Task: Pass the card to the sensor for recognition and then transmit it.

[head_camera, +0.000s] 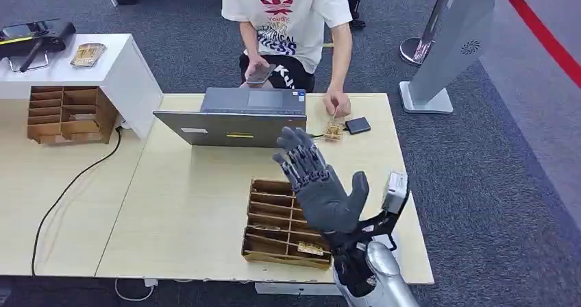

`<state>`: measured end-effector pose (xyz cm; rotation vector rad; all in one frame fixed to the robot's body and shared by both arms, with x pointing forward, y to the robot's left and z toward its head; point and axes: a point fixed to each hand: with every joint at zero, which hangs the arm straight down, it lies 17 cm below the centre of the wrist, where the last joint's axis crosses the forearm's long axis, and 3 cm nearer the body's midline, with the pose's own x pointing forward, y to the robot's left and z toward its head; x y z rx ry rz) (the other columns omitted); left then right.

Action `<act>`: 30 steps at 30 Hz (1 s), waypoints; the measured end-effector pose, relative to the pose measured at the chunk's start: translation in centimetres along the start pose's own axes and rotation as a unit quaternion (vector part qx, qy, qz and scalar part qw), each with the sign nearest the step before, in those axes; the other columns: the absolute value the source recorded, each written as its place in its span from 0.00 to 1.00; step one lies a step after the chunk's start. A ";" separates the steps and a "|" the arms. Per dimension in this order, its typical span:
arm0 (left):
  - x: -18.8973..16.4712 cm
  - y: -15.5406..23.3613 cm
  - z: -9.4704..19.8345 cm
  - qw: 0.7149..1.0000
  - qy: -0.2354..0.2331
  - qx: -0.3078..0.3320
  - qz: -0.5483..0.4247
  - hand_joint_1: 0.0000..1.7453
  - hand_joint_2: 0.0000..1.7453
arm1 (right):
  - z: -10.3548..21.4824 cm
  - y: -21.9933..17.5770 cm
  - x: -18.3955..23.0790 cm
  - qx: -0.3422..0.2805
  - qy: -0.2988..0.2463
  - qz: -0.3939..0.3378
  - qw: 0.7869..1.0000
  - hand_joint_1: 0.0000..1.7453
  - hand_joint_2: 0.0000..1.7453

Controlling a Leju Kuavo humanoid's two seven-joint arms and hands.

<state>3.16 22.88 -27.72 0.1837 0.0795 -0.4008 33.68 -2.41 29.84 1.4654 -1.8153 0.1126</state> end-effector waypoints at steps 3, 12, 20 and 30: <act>-0.1 0.1 0.0 1.000 0.001 0.000 -0.009 0.00 1.00 | 1.9 1.9 -1.0 0.046 0.022 -0.020 0.999 0.00 0.00; -0.4 0.9 -0.2 0.998 0.004 0.005 -0.055 0.00 1.00 | 6.6 5.3 -5.3 0.120 0.100 -0.007 0.988 0.00 0.00; -0.6 1.5 -0.3 0.995 0.002 0.013 -0.099 0.00 1.00 | 9.3 6.0 -7.2 0.119 0.131 -0.001 0.984 0.00 0.00; -0.9 2.2 -0.5 0.990 0.002 0.020 -0.140 0.00 1.00 | 11.1 6.7 -8.0 0.102 0.144 -0.003 0.984 0.00 0.00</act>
